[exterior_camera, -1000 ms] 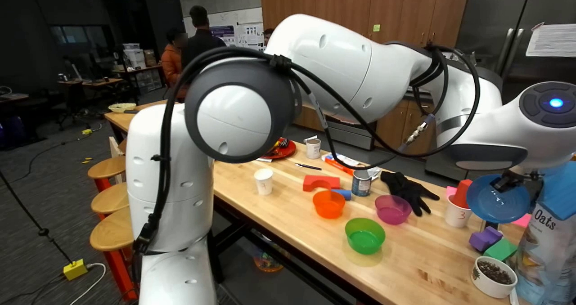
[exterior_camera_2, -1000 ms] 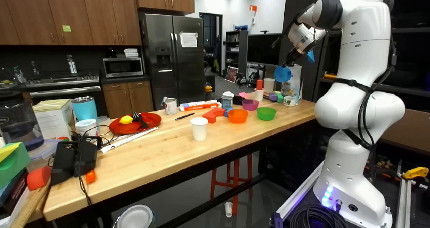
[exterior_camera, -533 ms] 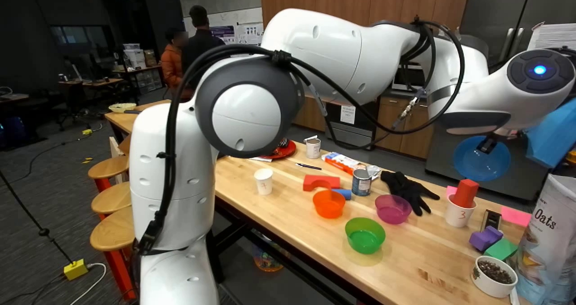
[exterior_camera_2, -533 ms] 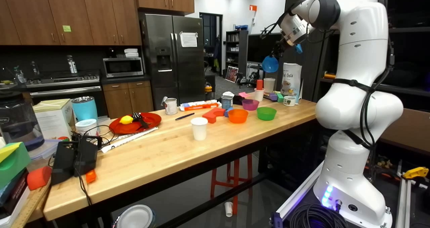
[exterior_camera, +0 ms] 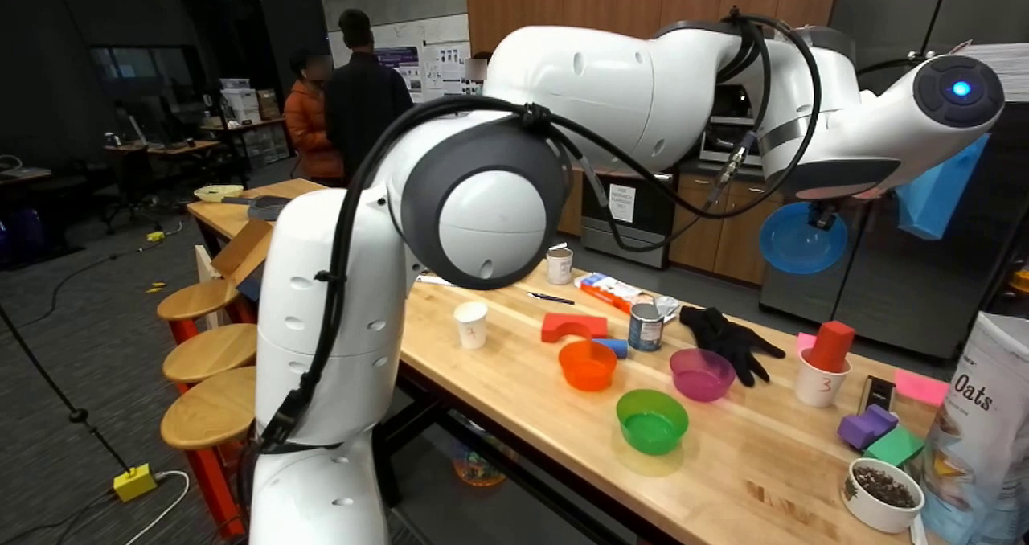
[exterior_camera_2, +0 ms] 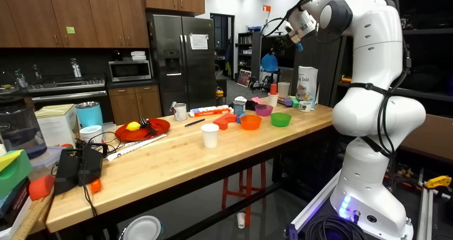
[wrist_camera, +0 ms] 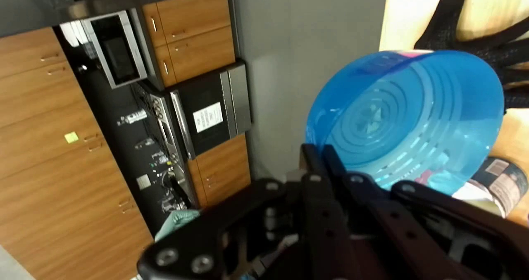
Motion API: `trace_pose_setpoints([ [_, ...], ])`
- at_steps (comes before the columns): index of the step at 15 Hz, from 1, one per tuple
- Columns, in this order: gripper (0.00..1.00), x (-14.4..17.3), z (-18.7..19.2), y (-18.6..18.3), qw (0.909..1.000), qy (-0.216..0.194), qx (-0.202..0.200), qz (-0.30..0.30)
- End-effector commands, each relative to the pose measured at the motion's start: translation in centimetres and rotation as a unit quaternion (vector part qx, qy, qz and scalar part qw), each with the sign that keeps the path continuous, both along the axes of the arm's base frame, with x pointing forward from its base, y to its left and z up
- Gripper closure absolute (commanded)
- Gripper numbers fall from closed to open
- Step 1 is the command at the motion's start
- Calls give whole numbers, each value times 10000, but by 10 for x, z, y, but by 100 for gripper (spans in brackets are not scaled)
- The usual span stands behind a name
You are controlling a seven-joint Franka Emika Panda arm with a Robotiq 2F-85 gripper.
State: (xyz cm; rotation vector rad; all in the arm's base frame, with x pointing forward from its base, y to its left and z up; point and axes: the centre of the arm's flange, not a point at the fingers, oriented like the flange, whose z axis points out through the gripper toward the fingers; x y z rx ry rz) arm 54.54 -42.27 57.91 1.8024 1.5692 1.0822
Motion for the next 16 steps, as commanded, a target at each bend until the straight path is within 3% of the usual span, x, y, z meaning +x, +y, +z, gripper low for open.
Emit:
trace_pose_setpoints([
  [1,99,15,-32,-1,9979,60,184,625],
  [7,99,25,-83,18,9873,985,304,1212],
  [16,99,32,-137,46,9710,1465,727,1747],
])
